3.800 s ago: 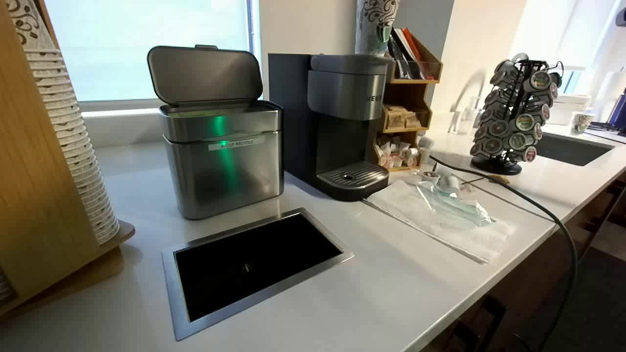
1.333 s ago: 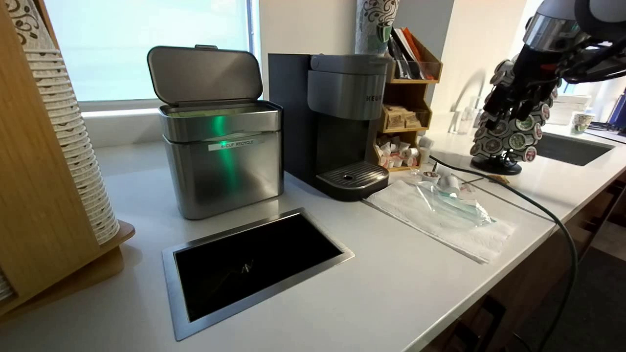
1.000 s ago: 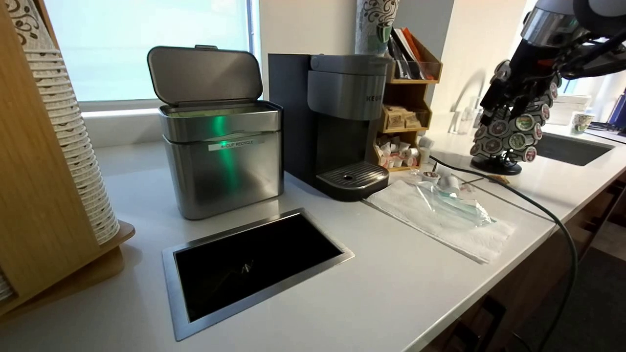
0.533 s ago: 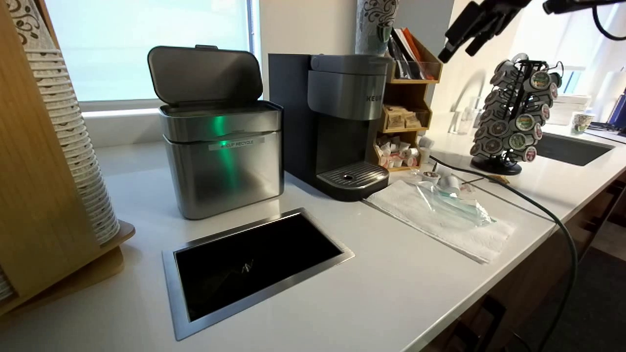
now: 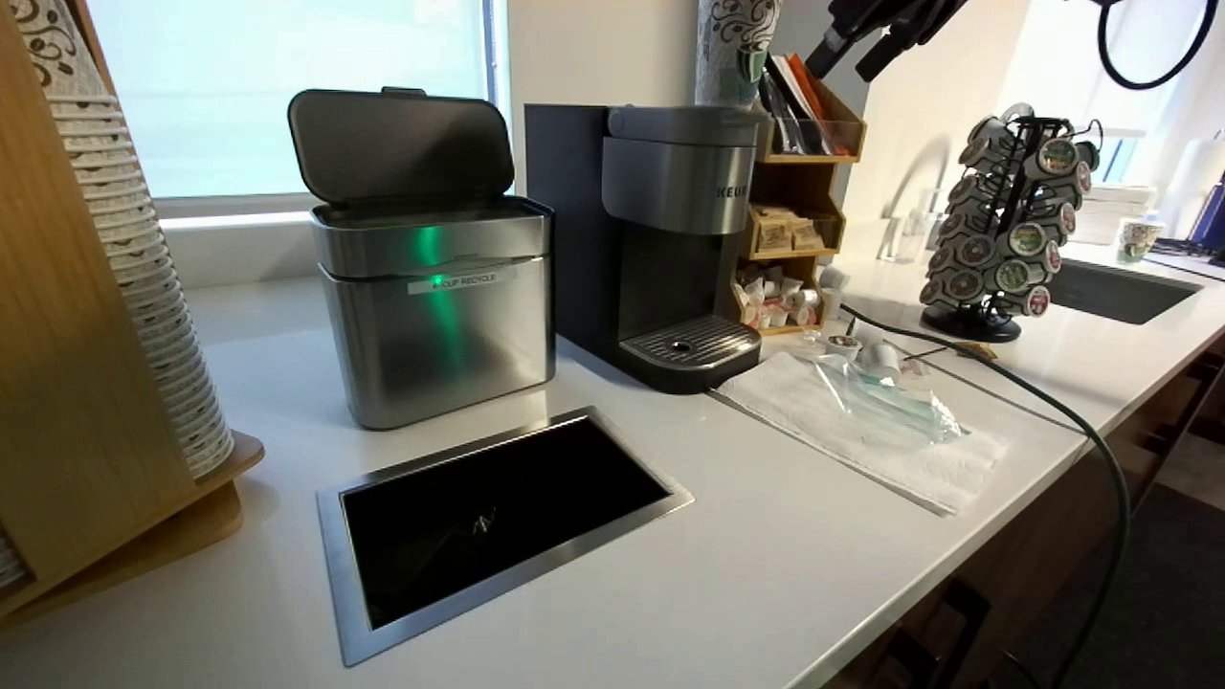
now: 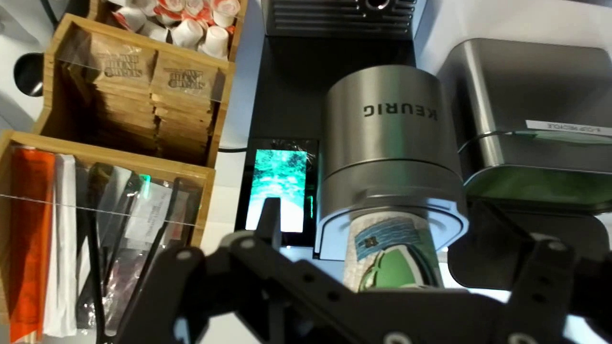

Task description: Remove the cup off of the coffeemaker, then open the lid of the coffeemaker

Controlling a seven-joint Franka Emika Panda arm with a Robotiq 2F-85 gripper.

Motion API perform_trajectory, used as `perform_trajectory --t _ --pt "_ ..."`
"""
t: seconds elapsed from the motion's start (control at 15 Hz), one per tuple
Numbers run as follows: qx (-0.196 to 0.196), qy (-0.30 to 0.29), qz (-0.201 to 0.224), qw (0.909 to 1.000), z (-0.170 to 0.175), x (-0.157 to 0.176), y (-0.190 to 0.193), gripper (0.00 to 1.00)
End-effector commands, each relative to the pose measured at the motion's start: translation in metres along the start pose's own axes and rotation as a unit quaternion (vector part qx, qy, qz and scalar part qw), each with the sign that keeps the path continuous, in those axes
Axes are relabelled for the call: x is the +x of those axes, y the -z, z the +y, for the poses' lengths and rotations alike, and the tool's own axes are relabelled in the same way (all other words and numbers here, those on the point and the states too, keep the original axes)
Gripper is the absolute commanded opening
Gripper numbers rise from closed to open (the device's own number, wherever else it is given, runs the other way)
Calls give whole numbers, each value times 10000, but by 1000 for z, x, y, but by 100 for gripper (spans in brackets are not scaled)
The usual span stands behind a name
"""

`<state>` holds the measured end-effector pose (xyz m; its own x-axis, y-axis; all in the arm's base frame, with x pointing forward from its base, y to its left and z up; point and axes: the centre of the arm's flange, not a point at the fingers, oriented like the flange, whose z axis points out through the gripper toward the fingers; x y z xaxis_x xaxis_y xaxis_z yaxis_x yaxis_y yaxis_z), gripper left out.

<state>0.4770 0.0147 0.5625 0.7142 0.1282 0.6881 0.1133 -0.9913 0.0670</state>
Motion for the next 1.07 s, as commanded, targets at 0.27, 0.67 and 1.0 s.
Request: perform_trajectory --t 0.27,0.67,1.0 --pt "-32 -50 603 9982 -6 -4 13 100" --pt "224 -459 1071 9929 -15 25 59 100" --pt "37 -739 1187 9902 4 44 74 100"
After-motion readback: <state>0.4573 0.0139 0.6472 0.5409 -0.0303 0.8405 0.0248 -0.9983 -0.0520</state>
